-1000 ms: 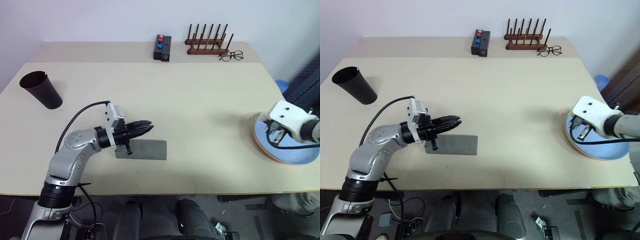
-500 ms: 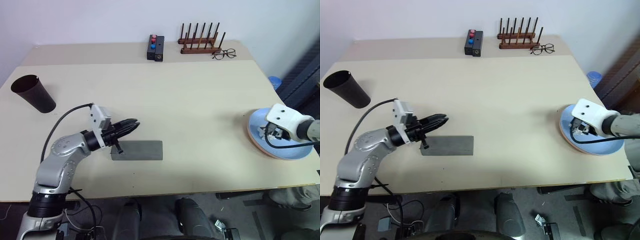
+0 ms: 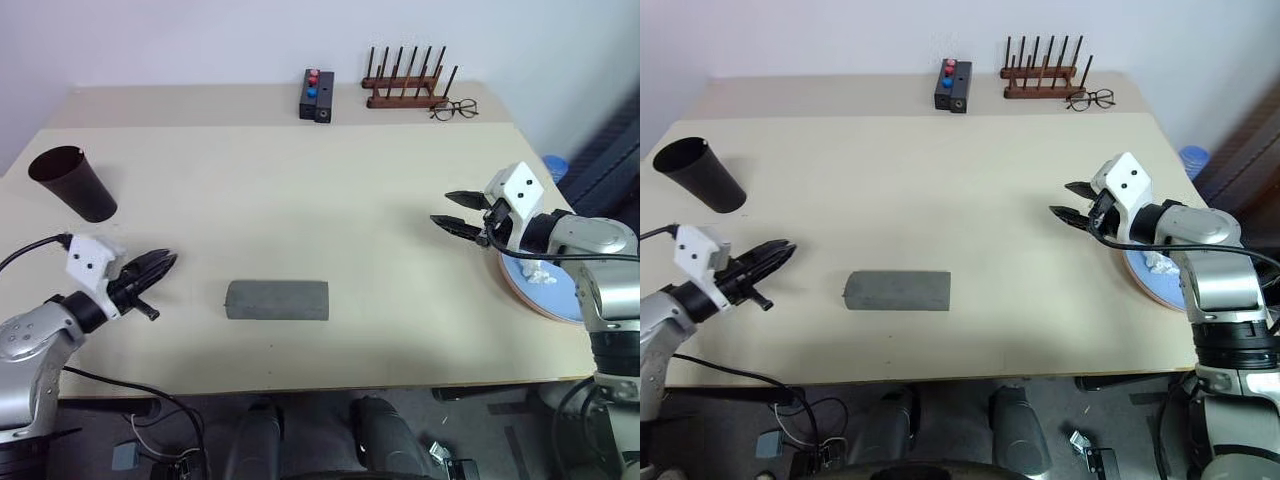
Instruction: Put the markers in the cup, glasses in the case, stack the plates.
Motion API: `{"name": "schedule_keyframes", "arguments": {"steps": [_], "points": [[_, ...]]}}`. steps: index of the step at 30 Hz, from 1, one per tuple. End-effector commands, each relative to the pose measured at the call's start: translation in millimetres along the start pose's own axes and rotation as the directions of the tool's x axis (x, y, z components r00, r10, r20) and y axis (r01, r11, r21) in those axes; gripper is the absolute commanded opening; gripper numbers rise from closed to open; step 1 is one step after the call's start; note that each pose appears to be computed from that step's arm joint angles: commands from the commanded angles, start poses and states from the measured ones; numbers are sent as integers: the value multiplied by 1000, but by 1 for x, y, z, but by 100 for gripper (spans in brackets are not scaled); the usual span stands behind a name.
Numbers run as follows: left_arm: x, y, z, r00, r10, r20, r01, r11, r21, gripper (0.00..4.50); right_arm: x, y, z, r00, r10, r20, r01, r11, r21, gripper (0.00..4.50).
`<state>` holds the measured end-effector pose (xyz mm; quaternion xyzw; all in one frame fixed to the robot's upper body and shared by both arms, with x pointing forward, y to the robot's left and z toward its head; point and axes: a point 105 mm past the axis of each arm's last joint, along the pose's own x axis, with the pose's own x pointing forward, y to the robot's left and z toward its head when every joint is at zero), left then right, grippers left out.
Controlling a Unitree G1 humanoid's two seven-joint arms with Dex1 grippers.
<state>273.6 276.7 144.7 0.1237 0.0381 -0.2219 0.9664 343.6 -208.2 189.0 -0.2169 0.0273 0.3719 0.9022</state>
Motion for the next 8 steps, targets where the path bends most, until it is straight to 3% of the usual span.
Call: {"name": "schedule_keyframes", "arguments": {"steps": [1,8], "points": [[-3,2,14,998,26,57,-28,999,37,58,3,2,3,999,15,47,-16,1000,18,232],[-4,-4,16,996,54,75,-55,998,12,58,11,15,-12,998,68,17,-68,997,34,232]]}}
